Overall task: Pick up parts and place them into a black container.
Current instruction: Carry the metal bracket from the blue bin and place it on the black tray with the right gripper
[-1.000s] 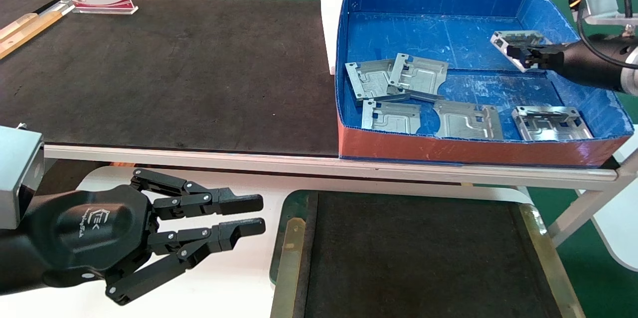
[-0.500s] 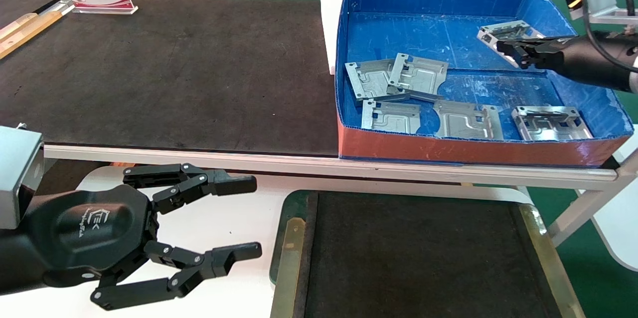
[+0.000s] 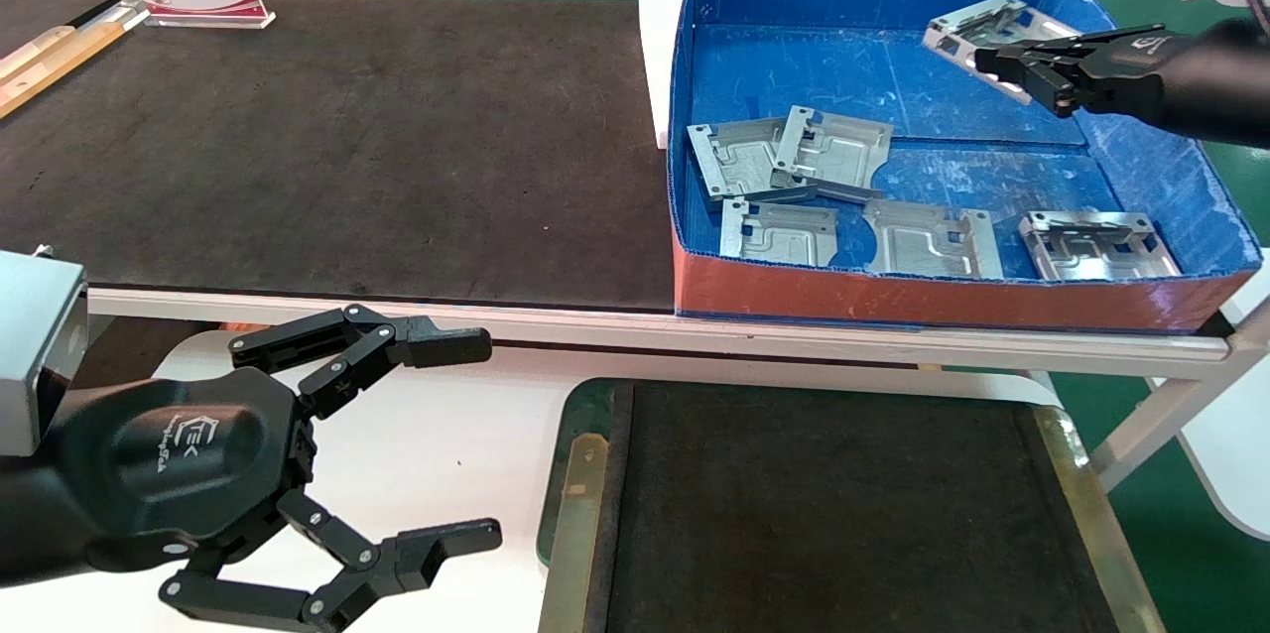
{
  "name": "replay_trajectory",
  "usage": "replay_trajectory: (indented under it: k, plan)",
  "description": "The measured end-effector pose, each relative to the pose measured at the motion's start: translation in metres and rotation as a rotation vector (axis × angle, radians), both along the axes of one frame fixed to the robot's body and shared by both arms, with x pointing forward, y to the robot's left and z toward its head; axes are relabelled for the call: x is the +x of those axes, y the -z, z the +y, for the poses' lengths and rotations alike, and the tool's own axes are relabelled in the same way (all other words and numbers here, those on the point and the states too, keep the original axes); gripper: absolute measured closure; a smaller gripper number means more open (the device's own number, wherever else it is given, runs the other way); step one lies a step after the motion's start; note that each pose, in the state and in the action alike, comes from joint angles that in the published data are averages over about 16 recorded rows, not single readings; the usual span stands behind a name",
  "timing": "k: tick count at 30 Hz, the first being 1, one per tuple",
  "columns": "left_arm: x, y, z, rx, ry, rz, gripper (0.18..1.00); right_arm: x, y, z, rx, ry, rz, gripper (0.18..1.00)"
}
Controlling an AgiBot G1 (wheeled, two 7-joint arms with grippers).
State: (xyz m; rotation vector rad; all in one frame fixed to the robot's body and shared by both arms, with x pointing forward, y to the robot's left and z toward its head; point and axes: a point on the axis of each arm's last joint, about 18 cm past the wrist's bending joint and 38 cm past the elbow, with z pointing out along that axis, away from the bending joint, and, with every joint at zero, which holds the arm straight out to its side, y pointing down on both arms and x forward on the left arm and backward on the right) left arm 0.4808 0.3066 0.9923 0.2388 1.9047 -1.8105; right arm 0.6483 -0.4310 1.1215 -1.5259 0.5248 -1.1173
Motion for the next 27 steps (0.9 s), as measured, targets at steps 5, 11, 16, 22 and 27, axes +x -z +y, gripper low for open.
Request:
replay_trajectory:
  k: [5,11,16,22,27]
  plan:
    - [0.000,0.000,0.000,0.000,0.000,0.000,0.262,-0.020,-0.005,0.007,-0.033,-0.094,-0.006,0.988]
    - [0.000,0.000,0.000,0.000,0.000,0.000,0.210,-0.044,-0.008,0.018,-0.073,-0.210,-0.008,0.988]
    - [0.000,0.000,0.000,0.000,0.000,0.000,0.190,-0.060,-0.009,0.028,-0.102,-0.292,-0.007,0.988]
    - [0.000,0.000,0.000,0.000,0.000,0.000,0.185,-0.081,-0.008,0.043,-0.139,-0.377,-0.004,0.988]
    - [0.000,0.000,0.000,0.000,0.000,0.000,0.184,-0.102,-0.002,0.058,-0.167,-0.442,0.009,0.988]
